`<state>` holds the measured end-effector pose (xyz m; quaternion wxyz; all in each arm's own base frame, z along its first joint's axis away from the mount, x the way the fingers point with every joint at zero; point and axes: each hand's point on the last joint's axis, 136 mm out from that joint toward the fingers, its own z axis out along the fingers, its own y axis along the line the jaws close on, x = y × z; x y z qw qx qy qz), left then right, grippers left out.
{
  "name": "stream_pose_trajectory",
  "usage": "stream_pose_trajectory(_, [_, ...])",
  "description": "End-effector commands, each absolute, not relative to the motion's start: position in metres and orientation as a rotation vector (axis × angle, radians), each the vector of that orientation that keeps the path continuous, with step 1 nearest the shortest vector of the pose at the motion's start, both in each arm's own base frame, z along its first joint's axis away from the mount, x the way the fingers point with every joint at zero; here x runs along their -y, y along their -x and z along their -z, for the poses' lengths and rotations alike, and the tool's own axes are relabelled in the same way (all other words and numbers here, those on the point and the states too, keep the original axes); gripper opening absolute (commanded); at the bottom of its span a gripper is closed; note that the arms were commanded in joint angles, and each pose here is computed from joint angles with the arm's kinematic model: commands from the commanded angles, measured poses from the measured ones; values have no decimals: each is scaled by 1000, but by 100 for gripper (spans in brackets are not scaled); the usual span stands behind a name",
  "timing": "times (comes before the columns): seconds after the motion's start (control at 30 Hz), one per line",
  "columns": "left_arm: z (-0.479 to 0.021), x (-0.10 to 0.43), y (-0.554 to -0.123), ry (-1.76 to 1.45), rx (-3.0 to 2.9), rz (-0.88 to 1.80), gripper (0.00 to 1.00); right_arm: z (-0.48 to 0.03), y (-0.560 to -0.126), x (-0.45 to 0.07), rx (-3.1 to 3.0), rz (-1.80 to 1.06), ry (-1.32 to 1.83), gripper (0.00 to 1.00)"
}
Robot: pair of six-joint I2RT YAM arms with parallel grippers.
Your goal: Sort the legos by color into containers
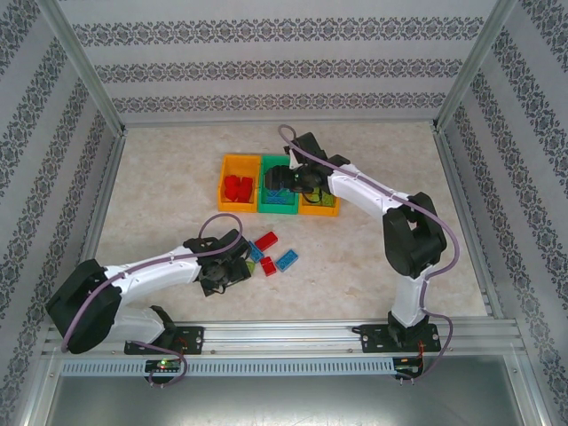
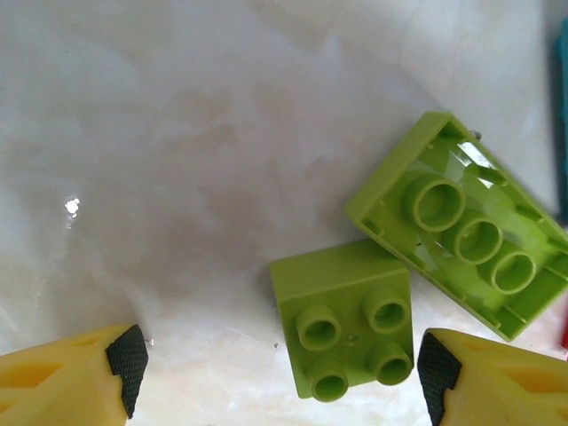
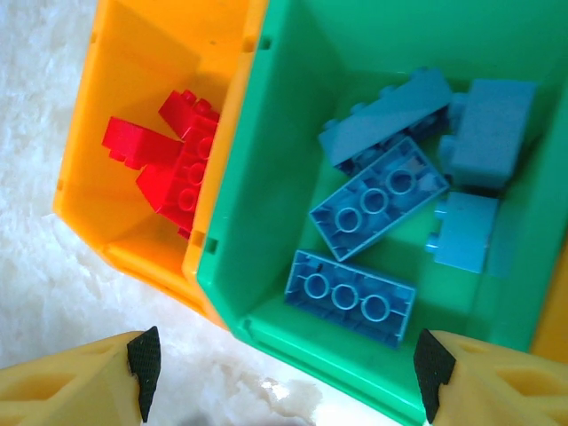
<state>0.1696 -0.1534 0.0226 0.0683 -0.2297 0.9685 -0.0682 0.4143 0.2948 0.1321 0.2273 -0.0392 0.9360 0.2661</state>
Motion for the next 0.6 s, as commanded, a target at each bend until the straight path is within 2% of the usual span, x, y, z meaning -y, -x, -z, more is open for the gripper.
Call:
stream_pose_trajectory(0.0, [-20,154,-171,714,-2904,185,80,-146,-413,-291,-2534,-764,133,78])
stream_pose_trajectory(0.2, [-17,158,-176,713,-2901,176,79,-139,-410,-287,-2548,-763,135,79])
stream_pose_trajectory(0.47, [-7,157,-177,710,-2912,130,64,-130,-402,-280,-2567,-740,130,78])
stream_pose_trajectory(0.57, [-6,154,-178,700,-2906,112,62,-133,-400,-275,-2561,-733,133,79])
